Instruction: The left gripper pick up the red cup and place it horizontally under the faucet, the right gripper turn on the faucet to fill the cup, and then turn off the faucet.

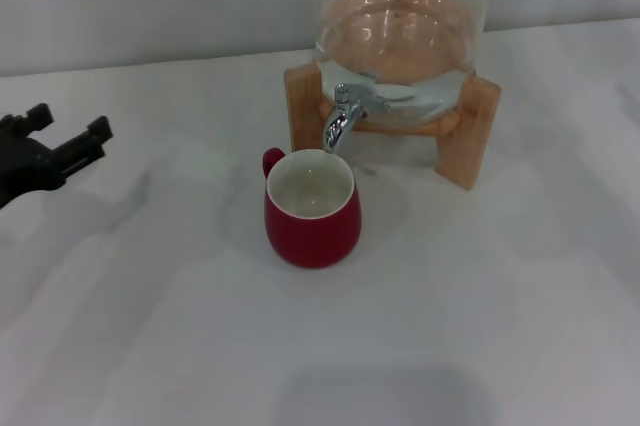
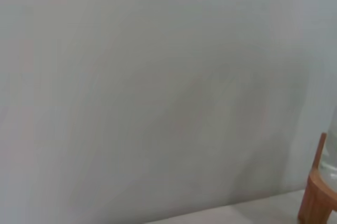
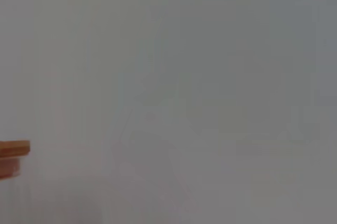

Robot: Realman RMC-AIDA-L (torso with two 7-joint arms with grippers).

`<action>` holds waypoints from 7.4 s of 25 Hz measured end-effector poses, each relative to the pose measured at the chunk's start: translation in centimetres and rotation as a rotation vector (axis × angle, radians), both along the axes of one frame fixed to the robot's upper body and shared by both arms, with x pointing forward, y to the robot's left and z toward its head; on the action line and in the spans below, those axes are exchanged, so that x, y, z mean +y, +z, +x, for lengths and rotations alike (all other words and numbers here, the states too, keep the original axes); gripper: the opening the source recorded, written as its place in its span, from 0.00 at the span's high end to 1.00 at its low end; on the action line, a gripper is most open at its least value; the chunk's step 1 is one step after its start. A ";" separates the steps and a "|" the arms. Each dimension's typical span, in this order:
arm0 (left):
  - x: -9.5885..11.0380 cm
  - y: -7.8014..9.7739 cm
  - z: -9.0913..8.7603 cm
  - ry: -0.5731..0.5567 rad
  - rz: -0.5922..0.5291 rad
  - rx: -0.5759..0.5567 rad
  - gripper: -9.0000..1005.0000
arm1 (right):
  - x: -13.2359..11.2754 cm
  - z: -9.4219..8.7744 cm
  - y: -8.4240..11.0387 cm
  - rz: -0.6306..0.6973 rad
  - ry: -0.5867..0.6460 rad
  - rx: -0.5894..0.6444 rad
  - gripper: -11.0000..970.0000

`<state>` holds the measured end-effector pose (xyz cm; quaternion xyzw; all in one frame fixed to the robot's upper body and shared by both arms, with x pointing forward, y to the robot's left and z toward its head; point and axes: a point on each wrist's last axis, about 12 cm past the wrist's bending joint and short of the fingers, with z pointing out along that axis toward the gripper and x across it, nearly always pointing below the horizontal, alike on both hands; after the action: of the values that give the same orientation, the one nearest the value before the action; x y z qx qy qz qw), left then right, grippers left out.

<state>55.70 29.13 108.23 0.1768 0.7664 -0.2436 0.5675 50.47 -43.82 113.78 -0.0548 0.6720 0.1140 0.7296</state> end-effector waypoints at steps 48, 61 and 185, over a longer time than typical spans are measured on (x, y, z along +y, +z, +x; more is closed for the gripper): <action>-9.2 -2.6 -2.5 -0.422 0.129 0.022 0.15 | -0.2 0.4 0.2 0.009 -0.027 -0.005 0.34; -9.8 -2.6 -0.7 -0.435 0.148 0.000 0.15 | -0.4 0.1 0.0 0.010 -0.030 -0.001 0.34; 9.2 1.4 -5.2 0.296 -0.251 -0.191 0.14 | 22.6 2.0 2.4 -0.339 0.743 0.331 0.35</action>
<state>50.54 38.35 109.59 0.0128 0.6905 -0.2332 0.6846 52.46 -21.25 116.20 -0.3929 0.7238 0.2639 0.5022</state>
